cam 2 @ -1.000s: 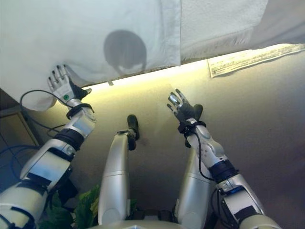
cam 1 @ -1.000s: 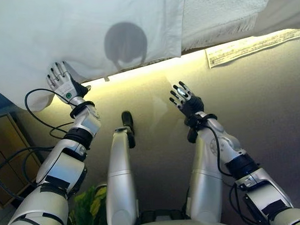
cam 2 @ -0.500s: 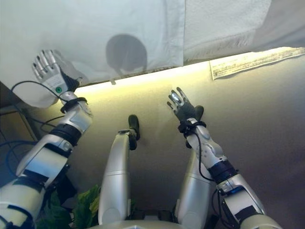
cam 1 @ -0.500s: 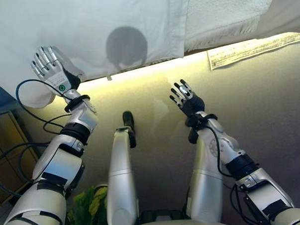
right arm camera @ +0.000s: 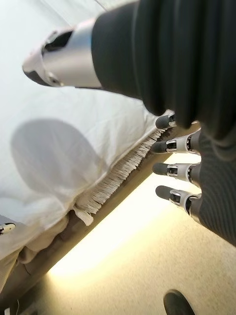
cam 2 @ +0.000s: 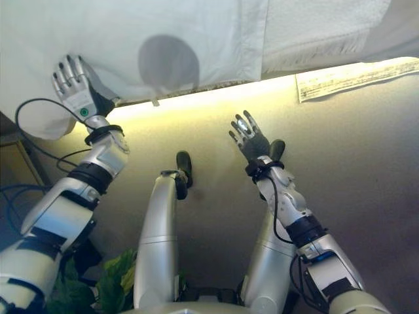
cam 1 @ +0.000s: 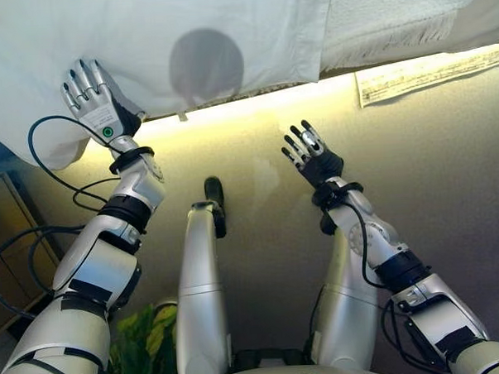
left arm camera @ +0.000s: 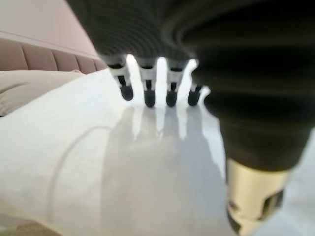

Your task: Make the bed neatly

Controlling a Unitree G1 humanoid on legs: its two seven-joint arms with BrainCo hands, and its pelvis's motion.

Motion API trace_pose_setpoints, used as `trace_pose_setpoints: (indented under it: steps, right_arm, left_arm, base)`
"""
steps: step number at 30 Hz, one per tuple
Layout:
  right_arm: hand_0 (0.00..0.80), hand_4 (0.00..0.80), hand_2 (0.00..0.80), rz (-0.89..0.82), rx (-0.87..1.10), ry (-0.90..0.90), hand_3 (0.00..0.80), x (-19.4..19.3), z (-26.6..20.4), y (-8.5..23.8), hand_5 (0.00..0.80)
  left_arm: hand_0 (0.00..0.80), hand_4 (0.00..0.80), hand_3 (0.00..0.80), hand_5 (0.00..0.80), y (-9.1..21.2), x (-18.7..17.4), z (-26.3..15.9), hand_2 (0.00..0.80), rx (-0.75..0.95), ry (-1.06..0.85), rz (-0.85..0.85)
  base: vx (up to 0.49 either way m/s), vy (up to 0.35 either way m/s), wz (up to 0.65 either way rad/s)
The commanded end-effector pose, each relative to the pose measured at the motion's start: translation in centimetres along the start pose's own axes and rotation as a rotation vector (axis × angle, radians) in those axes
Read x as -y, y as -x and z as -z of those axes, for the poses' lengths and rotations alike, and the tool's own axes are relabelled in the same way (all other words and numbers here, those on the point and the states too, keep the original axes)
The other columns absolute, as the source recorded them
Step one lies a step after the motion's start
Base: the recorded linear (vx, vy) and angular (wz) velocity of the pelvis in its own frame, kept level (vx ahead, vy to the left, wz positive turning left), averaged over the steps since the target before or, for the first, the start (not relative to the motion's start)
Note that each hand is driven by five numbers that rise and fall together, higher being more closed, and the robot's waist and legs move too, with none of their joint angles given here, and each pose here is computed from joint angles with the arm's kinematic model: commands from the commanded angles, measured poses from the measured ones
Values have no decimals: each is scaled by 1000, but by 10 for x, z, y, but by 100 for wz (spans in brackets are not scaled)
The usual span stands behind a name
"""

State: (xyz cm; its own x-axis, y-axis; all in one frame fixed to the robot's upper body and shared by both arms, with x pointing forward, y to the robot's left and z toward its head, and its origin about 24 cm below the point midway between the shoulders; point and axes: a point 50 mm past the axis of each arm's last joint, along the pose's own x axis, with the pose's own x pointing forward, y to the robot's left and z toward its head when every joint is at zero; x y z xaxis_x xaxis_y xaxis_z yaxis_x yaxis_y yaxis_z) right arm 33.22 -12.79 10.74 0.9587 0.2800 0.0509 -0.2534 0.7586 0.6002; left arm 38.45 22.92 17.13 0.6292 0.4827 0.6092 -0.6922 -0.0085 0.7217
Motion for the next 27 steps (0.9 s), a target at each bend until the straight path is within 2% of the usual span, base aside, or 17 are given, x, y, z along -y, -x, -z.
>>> trace_pose_setpoints:
  steps: [1,2,4,22,23,24,25,26,27]
  right_arm:
    - [0,0,0,-40,51,-43,0,-9,-10,7,0]
    - [0,0,0,-38,57,-43,0,-9,-12,7,0]
    - [0,0,0,-39,61,-43,0,-8,-14,7,0]
    - [0,0,0,-68,69,-67,0,-1,-21,14,0]
    - [0,0,0,-72,70,-67,0,-1,-21,14,0]
    - [0,0,0,-75,71,-66,0,-1,-21,14,0]
    - [0,0,0,-78,73,-65,0,-1,-21,14,0]
    - [0,0,0,-80,75,-66,0,-1,-21,14,0]
    - [0,0,0,-81,78,-67,0,0,-21,14,0]
  left_arm:
    - [0,0,0,0,-15,-10,12,0,-57,-19,-42]
    - [63,63,63,63,-15,-10,12,63,-60,-17,-35]
    - [800,800,800,800,-15,-9,12,800,-70,-14,-28]
    - [800,800,800,800,-20,-16,19,800,-96,-7,-67]
    - [744,744,744,744,-20,-17,19,744,-96,-1,-72]
    - [555,555,555,555,-21,-17,18,555,-94,3,-78]
    - [132,132,132,132,-22,-18,18,132,-90,4,-82]
    - [0,0,0,0,-22,-18,18,0,-86,3,-82]
    - [0,0,0,0,-21,-18,18,0,-83,0,-78]
  base:
    - [9,21,-14]
    - [8,23,-16]
    - [2,19,2]
    - [-2,-1,0]
    - [0,0,0]
    - [0,0,0]
    - [0,0,0]
    - [0,0,0]
    - [0,0,0]
